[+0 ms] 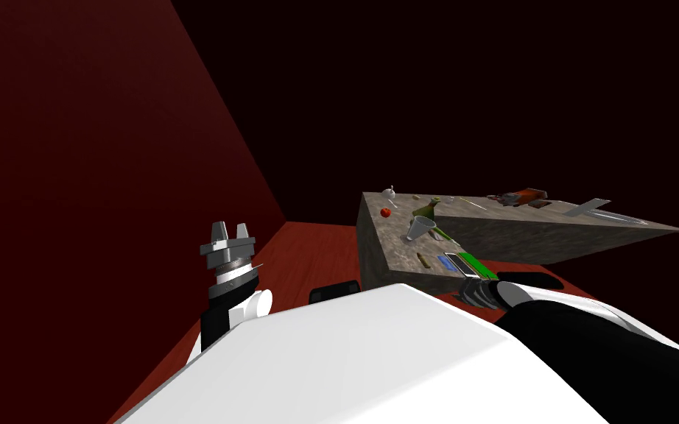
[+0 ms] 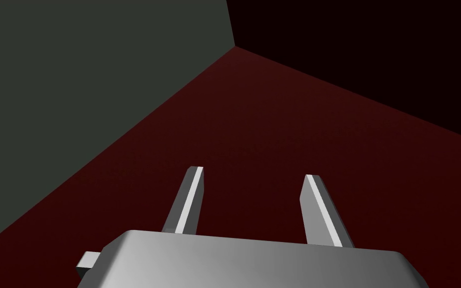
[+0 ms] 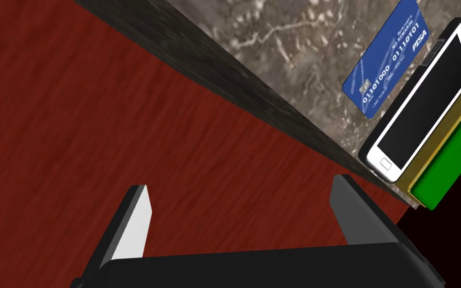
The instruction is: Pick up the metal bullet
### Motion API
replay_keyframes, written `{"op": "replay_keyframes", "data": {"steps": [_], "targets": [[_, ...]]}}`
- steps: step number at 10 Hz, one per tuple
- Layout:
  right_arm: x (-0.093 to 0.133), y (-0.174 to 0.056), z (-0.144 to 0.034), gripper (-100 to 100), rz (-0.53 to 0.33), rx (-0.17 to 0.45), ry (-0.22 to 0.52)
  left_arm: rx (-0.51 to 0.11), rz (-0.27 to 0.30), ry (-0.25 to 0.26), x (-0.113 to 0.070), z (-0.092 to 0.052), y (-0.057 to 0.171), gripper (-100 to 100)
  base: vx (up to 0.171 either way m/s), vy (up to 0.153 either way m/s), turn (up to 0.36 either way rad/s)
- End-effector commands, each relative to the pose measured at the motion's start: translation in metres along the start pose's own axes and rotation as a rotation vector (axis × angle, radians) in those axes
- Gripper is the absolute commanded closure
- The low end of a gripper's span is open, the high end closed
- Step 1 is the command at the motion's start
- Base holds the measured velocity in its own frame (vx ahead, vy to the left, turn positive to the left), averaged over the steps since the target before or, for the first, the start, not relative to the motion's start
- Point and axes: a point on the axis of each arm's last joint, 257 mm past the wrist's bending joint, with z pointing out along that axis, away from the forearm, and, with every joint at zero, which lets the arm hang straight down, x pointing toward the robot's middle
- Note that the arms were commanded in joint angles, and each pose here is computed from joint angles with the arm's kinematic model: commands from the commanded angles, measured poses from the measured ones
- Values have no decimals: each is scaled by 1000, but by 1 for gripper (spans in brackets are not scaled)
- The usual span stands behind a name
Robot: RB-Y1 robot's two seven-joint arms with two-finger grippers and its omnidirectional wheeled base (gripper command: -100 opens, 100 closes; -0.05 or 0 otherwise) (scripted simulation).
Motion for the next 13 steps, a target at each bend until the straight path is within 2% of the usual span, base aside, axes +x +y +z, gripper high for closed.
{"op": "replay_keyframes", "data": {"steps": [1, 2, 3, 4, 5, 6, 7, 8, 9, 10, 12, 13], "targets": [[-14, -8, -3, -100, 93, 52, -22, 0, 0, 0, 0, 0, 0, 0, 130, 1, 14], [-18, -15, -3, -100, 94, 75, -41, 0, 0, 0, 0, 0, 0, 0, 120, 2, 5], [-28, -20, -5, -100, 174, 111, -52, 0, 0, 0, 0, 0, 0, 0, 156, -3, 9], [-31, -25, -6, -100, 174, 129, -66, 0, 0, 0, 0, 0, 0, 0, 135, -1, 11], [-41, -33, -9, -100, 251, 169, -81, 0, 0, 0, 0, 0, 0, 0, 141, 13, 16], [-43, -36, -10, -100, 251, 180, -89, 0, 0, 0, 0, 0, 0, 0, 116, -6, 4], [-51, -45, -13, -100, 325, 221, -103, 0, 0, 0, 0, 0, 0, 0, 138, -37, 15], [-52, -47, -14, -100, 325, 228, -109, 0, 0, 0, 0, 0, 0, 0, 115, -23, 11], [-59, -56, -18, -100, 395, 270, -123, 0, 0, 0, 0, 0, 0, 0, 158, 1, 21], [-59, -57, -18, -100, 395, 274, -126, 0, 0, 0, 0, 0, 0, 0, 120, 2, 8], [-69, -74, -26, -100, 520, 346, -147, 0, 0, 0, 0, 0, 0, 0, 144, -20, 21], [-70, -76, -27, -100, 519, 353, -153, 0, 0, 0, 0, 0, 0, 0, 138, -32, 12]]}}
